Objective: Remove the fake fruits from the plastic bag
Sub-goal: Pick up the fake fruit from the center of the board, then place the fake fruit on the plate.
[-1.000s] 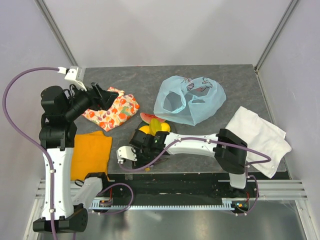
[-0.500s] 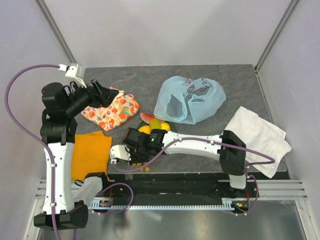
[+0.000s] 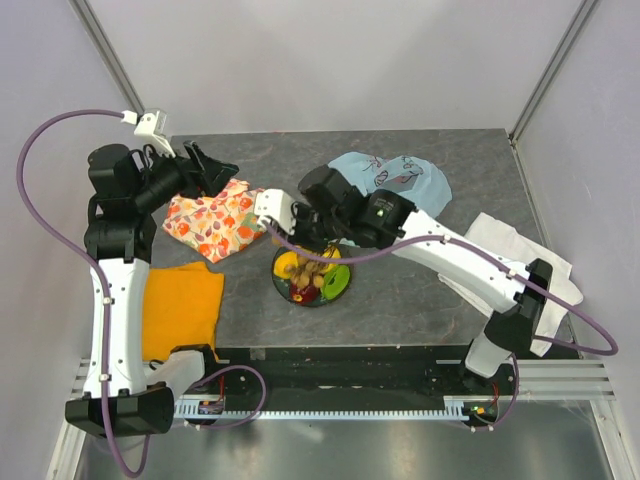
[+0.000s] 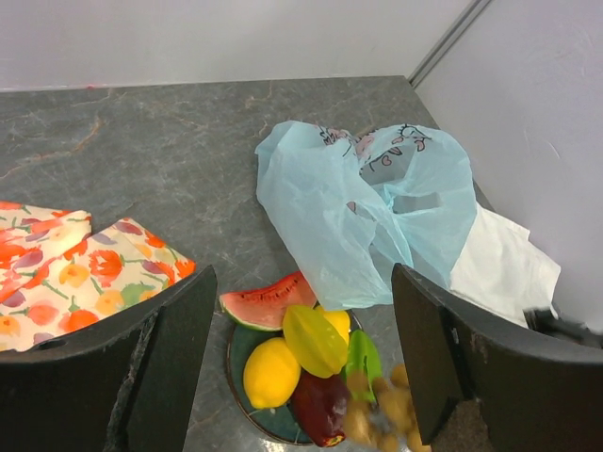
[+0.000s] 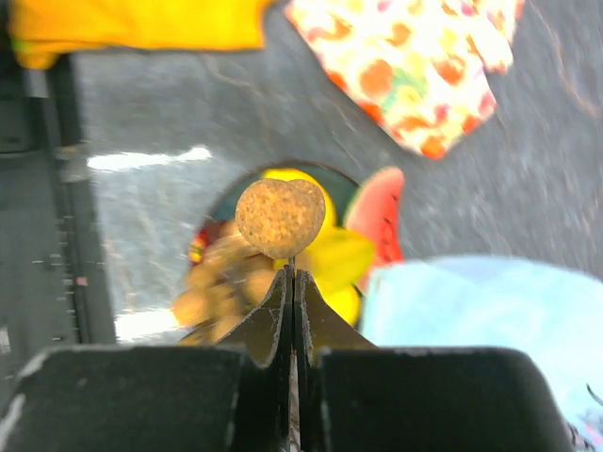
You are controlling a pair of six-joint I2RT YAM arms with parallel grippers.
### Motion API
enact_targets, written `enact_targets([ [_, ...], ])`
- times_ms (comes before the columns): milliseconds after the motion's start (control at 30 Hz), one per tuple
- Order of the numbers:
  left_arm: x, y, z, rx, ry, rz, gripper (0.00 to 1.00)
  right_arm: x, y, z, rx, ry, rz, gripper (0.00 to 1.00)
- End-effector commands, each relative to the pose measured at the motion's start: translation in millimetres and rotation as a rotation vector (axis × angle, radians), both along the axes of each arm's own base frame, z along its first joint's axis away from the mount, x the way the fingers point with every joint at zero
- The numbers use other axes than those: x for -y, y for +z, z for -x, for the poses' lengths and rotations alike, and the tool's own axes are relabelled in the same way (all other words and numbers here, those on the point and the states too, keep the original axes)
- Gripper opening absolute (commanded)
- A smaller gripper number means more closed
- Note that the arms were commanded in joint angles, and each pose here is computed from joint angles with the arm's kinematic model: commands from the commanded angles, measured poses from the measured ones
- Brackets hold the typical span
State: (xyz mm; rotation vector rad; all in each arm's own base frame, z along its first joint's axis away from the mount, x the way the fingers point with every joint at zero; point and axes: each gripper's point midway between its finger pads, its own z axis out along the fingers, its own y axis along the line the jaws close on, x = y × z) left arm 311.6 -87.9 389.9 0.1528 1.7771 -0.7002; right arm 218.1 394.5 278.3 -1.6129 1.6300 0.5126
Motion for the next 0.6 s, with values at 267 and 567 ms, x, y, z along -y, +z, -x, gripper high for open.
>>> enact_targets([
  [267,-7,22,-10,0.056,0.009,0.023,0.82,-10,-25,-47,-0.067,-0.075,0.007,0.0],
  [567,-9,16,-6,0.04,0.01,0.031,0.81,4,-66,-49,-0.123,-0.159,0.094,0.07],
])
